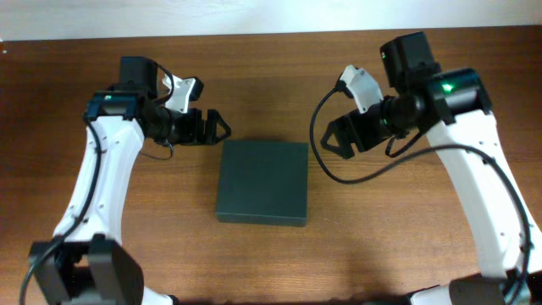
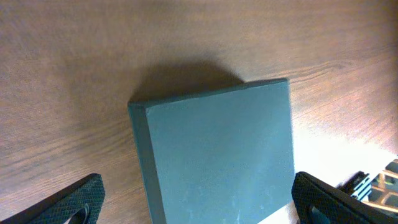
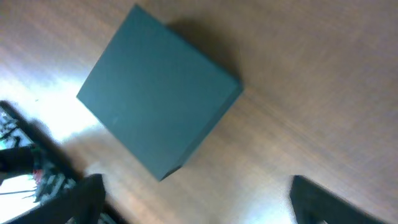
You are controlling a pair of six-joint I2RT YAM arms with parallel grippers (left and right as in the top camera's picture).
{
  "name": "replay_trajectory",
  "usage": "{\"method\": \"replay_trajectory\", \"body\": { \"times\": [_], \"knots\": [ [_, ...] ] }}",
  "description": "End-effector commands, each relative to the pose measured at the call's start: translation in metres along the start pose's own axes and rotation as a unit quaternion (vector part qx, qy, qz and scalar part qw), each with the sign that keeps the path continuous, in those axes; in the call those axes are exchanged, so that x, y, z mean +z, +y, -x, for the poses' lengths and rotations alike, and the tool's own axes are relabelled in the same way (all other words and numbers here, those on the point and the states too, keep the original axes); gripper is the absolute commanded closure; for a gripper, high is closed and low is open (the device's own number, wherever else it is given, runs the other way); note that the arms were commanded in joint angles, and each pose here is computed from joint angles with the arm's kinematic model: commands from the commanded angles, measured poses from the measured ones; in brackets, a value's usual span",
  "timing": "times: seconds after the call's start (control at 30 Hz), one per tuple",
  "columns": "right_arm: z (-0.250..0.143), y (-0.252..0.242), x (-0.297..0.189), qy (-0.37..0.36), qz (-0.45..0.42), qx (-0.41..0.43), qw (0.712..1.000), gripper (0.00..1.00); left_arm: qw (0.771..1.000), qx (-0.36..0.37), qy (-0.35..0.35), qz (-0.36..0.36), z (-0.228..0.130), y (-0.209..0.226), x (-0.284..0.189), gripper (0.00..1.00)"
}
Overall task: Pack container
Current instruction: 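Release the lid and pull both grippers back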
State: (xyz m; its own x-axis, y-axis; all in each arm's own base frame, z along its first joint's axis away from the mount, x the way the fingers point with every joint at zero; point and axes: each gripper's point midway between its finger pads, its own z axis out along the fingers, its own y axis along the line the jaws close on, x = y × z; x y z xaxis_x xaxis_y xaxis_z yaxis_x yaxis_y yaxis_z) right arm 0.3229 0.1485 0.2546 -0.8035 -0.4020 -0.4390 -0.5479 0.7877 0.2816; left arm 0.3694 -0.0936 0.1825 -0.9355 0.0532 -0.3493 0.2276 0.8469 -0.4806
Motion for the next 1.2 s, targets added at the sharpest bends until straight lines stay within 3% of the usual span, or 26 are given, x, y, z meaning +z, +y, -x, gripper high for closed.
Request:
{"method": "replay_trajectory", "body": {
  "times": [0.0,0.2,0.37,0.7,1.0,1.17],
  "knots": [
    [0.006,0.003,-0.018,-0.029,-0.023,-0.018,0.999,0.01,0.997,0.049,-0.058,0.007,0.020,-0.022,-0.037,0.01],
    [0.004,0.009,-0.027,-0.039,-0.018,-0.004,0.999,0.01,0.989,0.085,-0.117,0.010,0.034,-0.052,-0.086,0.01],
    [-0.016,0.028,-0.057,-0.048,-0.020,-0.070,0.996,0.01,0.984,0.097,-0.141,0.052,0.014,-0.064,-0.127,0.01],
    [-0.078,0.071,-0.123,-0.158,-0.056,-0.155,0.974,0.01,0.973,0.126,-0.180,0.074,-0.074,-0.093,-0.178,0.01],
    [-0.151,0.077,-0.100,-0.198,-0.067,-0.165,0.964,0.01,0.960,0.141,-0.232,0.066,-0.157,-0.097,-0.173,0.01],
    [-0.165,0.078,-0.095,-0.207,-0.065,-0.148,0.965,0.01,0.952,0.149,-0.258,0.066,-0.184,-0.096,-0.168,0.01]
  ]
}}
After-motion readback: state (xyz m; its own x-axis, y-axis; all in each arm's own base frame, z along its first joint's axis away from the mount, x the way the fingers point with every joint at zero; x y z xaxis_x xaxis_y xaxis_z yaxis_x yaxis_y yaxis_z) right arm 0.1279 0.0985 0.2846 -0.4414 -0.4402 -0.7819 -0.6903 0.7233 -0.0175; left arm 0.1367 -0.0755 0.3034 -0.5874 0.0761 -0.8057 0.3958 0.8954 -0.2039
